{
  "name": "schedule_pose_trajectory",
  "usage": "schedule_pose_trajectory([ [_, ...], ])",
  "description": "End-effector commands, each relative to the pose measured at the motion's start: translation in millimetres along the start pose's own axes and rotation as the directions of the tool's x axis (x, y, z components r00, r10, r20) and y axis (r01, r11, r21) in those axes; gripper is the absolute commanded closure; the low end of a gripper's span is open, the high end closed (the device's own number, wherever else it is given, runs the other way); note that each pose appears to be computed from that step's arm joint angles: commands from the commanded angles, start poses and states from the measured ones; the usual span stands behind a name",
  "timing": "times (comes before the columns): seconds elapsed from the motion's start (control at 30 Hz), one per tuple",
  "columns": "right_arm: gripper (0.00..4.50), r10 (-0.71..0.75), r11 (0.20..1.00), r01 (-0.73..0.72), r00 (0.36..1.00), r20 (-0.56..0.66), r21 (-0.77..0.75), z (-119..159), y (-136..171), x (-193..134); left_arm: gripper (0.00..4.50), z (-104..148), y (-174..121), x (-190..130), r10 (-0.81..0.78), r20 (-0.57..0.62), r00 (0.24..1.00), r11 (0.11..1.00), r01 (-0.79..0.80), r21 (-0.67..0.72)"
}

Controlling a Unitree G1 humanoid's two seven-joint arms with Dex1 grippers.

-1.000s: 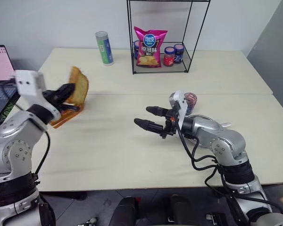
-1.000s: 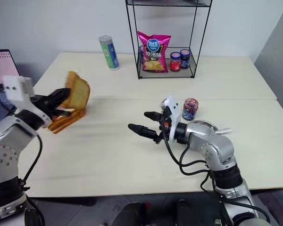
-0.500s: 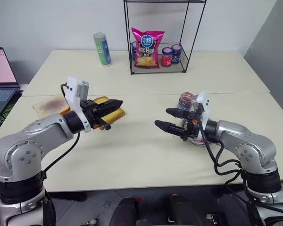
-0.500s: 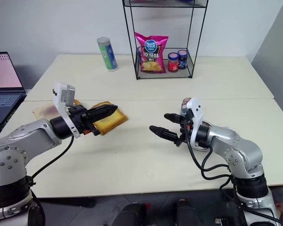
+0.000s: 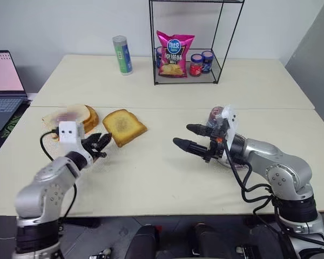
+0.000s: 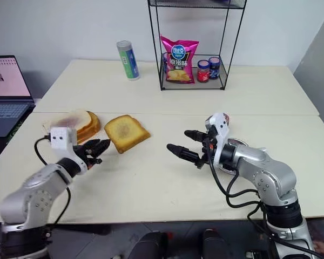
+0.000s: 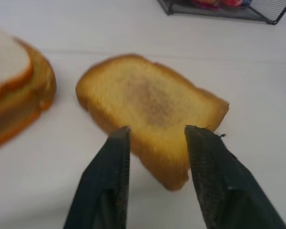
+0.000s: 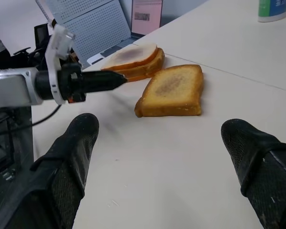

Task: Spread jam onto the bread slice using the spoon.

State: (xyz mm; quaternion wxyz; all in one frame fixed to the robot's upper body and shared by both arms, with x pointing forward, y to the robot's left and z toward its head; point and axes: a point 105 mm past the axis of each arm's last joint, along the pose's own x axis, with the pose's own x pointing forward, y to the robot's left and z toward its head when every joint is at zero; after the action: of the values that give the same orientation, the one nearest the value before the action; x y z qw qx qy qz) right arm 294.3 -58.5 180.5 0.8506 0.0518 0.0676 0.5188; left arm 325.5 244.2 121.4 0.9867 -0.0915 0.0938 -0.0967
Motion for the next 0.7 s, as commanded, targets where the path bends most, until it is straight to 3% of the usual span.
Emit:
schedule_pose_trajectory([
  [0.03, 0.0, 0.024, 0.999, -0.023, 0.999, 0.033, -0.04, 13, 7, 1, 1.48, 13, 0, 7, 0.007, 0.075, 0.997, 0.999, -0.005, -0.033],
  [0.3, 0.0, -0.004, 0.999, 0.006, 0.999, 0.036, -0.047, 15, 3, -3, 0.02, -4, 1, 29, 0.007, 0.02, 1.0, 0.999, -0.006, -0.043],
  [0.53, 0.0, -0.019, 0.999, 0.021, 0.999, 0.041, -0.046, 15, 4, -3, 0.02, -14, 0, 50, 0.028, -0.028, 0.999, 0.997, -0.03, -0.075],
  [0.7, 0.0, -0.034, 0.998, 0.036, 0.999, 0.043, -0.05, 15, 3, -6, 0.02, -27, -15, 60, -0.06, -0.104, 0.993, 0.993, 0.049, -0.104],
])
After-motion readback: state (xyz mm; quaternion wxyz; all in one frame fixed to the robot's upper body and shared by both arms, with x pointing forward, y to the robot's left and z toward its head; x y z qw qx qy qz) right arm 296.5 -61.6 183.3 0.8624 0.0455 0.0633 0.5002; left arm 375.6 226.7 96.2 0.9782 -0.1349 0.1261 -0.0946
